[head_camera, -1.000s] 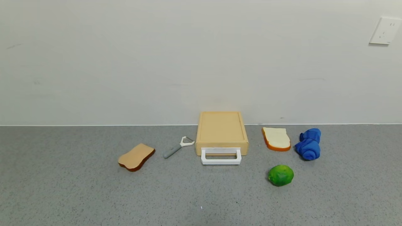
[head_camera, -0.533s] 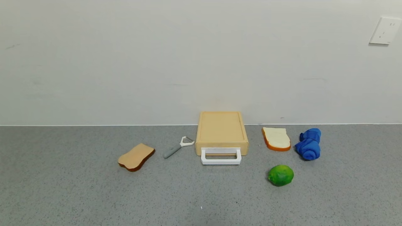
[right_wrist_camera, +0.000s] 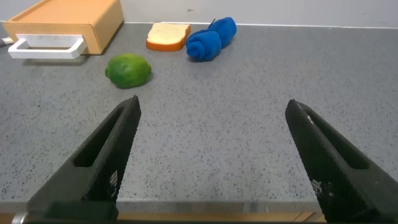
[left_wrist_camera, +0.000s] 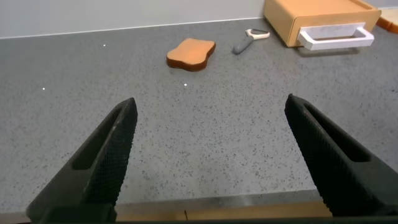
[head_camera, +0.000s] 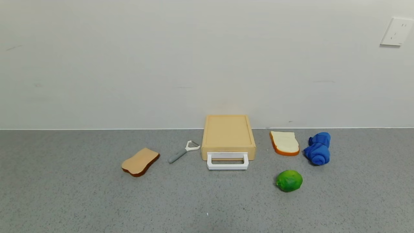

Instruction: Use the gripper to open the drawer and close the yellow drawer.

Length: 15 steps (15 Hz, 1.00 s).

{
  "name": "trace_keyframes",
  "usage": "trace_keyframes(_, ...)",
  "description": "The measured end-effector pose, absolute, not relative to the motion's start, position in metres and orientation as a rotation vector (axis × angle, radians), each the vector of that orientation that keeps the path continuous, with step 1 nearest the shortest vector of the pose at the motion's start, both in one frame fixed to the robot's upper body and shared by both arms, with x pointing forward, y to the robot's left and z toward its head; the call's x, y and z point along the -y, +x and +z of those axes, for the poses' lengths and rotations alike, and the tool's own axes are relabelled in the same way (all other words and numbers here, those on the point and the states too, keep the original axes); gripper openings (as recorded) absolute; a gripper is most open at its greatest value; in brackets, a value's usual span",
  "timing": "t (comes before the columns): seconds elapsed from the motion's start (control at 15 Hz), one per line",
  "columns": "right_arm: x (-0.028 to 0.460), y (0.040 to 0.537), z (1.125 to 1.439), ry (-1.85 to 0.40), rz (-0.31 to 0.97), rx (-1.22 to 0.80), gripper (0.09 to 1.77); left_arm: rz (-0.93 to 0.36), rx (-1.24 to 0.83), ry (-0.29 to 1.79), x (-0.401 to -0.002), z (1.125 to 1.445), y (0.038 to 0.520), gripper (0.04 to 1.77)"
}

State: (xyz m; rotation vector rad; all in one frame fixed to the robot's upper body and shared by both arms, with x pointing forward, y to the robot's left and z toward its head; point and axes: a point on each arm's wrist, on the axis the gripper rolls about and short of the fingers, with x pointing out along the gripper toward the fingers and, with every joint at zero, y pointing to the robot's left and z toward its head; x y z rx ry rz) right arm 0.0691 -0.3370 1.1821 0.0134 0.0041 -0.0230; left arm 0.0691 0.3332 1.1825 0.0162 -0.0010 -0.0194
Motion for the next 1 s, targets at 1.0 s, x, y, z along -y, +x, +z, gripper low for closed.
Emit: trace_keyframes(1.0,0.337,0.0691,1.182,0.014,-0.023,-0.005,1.71,-0.018,0.002,0.003,-0.3332,1.1827,0.0691,1.72)
